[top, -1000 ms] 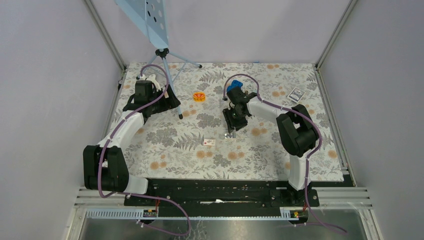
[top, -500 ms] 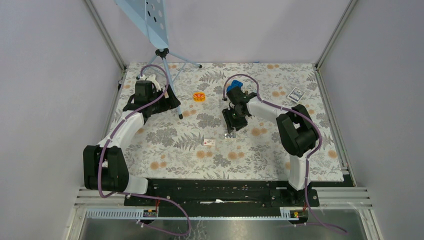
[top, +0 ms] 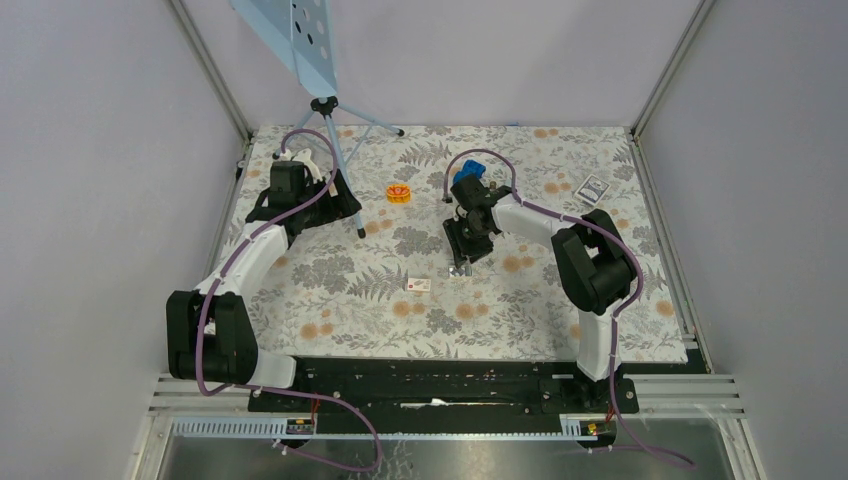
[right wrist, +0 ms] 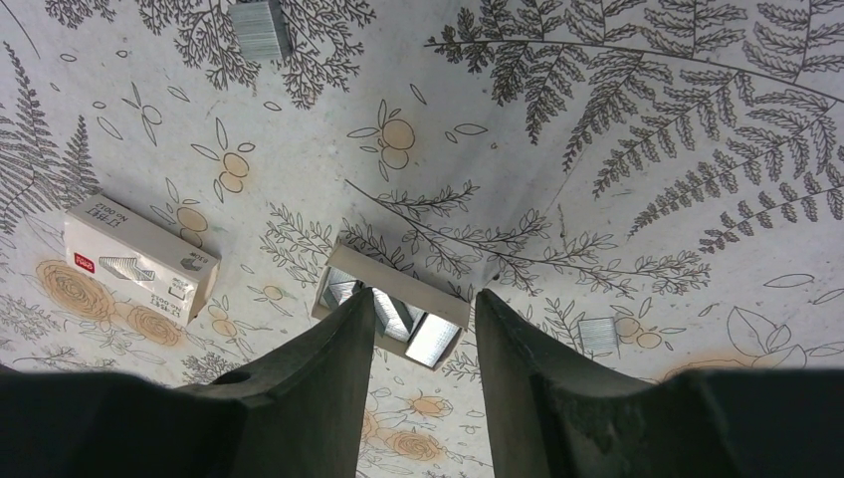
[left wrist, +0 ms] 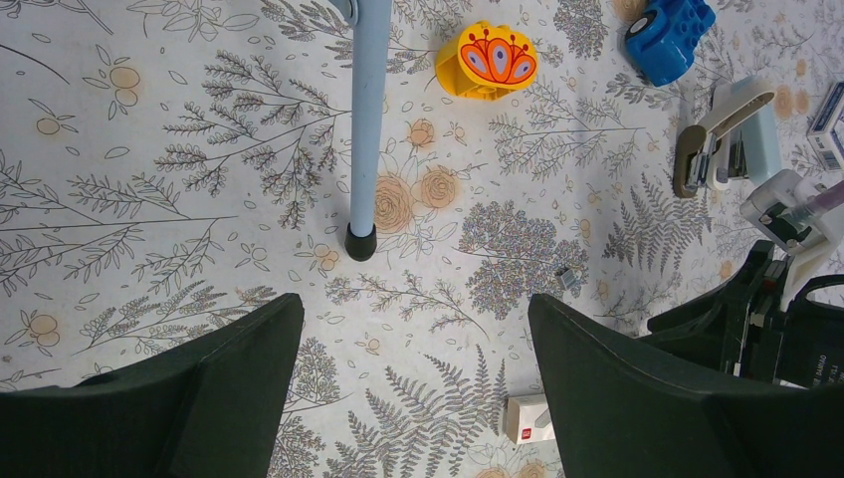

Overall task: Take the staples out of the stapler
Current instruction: Adjust the staple in the staple box.

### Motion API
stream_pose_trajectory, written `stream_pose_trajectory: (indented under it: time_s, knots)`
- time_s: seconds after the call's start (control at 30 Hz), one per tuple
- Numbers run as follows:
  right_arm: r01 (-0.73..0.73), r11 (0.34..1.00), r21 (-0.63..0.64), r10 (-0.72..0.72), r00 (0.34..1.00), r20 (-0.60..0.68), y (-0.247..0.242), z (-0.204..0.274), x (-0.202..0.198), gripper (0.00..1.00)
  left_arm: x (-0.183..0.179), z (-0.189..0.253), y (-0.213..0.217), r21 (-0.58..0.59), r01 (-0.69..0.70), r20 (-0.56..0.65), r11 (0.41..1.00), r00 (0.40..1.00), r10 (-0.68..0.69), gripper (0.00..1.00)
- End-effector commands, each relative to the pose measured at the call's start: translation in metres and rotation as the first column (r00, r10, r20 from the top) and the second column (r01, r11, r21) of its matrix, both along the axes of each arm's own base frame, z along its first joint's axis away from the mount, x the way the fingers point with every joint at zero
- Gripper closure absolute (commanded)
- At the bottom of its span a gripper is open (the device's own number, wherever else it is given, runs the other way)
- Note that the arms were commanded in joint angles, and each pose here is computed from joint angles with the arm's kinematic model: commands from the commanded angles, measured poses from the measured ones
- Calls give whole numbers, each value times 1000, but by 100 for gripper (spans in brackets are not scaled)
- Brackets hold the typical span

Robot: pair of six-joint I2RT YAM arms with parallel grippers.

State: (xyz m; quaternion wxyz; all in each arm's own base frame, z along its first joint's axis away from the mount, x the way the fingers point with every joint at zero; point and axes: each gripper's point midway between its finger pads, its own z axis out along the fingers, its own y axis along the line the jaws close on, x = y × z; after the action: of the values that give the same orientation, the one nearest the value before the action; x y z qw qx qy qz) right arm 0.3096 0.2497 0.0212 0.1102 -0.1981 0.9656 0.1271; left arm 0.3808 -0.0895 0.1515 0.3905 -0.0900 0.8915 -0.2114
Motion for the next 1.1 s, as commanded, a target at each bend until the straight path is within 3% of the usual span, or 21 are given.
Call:
stream_pose_trajectory:
  time_s: [0.0, 0.3, 0.77, 1.07]
  knots:
    - [-10, 1000, -7, 10, 1000, 13, 2, 6, -1, 52, 7, 13, -2, -15, 4, 57, 1000, 998, -3, 12]
    - [-12, 999, -33, 12, 1000, -1, -4, 0, -5, 50, 7, 13, -2, -16, 6, 57, 1000, 998, -5, 12]
    - [-9, 999, -37, 9, 1000, 4, -6, 1, -5, 65, 7, 13, -2, -16, 6, 59, 1000, 998, -5, 12]
    - [-4, 1000, -18, 5, 999, 46, -3, 15, 0, 57, 7, 13, -2, -16, 6, 58, 1000, 998, -5, 12]
